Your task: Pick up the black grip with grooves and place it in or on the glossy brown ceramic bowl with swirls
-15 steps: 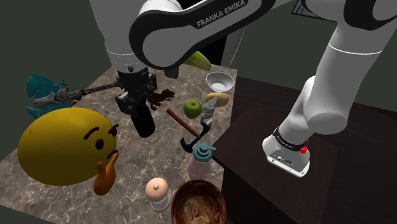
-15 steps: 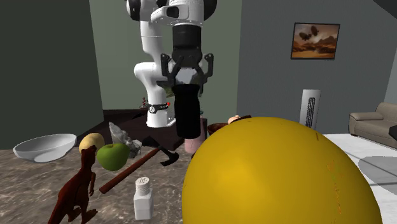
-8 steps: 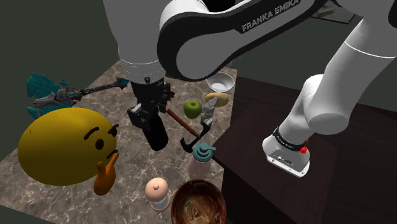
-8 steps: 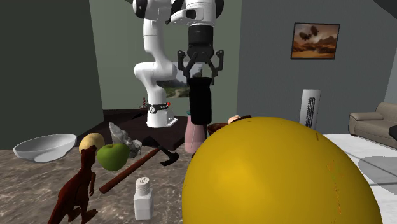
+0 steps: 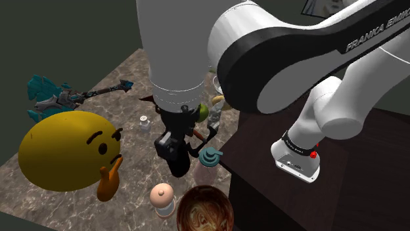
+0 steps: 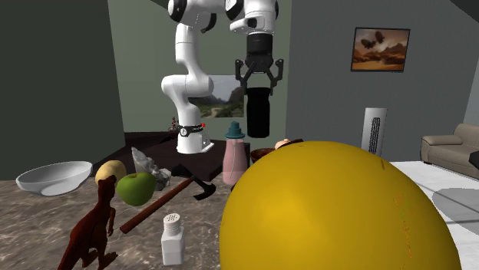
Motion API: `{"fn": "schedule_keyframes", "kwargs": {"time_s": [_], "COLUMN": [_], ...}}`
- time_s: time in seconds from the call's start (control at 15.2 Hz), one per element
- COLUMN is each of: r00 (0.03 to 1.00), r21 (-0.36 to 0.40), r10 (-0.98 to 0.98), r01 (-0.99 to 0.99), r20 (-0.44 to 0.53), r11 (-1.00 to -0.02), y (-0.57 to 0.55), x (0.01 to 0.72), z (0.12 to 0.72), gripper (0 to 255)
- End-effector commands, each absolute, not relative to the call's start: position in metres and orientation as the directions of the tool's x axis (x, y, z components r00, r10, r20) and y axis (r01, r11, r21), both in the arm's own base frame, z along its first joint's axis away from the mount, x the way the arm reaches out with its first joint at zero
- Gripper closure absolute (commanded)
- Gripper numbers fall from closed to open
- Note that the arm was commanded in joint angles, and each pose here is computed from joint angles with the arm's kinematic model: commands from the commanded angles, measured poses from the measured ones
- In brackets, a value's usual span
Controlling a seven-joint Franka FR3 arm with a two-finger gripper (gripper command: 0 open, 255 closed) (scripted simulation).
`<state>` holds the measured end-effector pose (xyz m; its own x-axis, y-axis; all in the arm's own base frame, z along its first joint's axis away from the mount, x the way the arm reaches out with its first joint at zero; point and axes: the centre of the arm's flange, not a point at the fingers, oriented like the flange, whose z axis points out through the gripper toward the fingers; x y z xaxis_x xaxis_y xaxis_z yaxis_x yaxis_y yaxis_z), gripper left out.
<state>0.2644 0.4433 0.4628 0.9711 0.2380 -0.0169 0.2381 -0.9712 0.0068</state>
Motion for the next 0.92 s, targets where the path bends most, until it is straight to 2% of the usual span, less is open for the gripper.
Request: {"fn": "schedule_keyframes", "kwargs": {"time_s": [0.0,0.73,0.86], "r00": [0.971,0.971,0.971], "r21": [0.006,0.006,0.006], "r10": [0.237,0.237,0.237], "r01": [0.237,0.237,0.237], "r20": [-0.017,-0.017,-0.017], "r11": [-0.972,-0.972,-0.972], "y": [0.446,0.465,0.465], "x": [0.24,0.097,0.097], "z": [0.468,0.492,0.482], "gripper": [255,255,255]}}
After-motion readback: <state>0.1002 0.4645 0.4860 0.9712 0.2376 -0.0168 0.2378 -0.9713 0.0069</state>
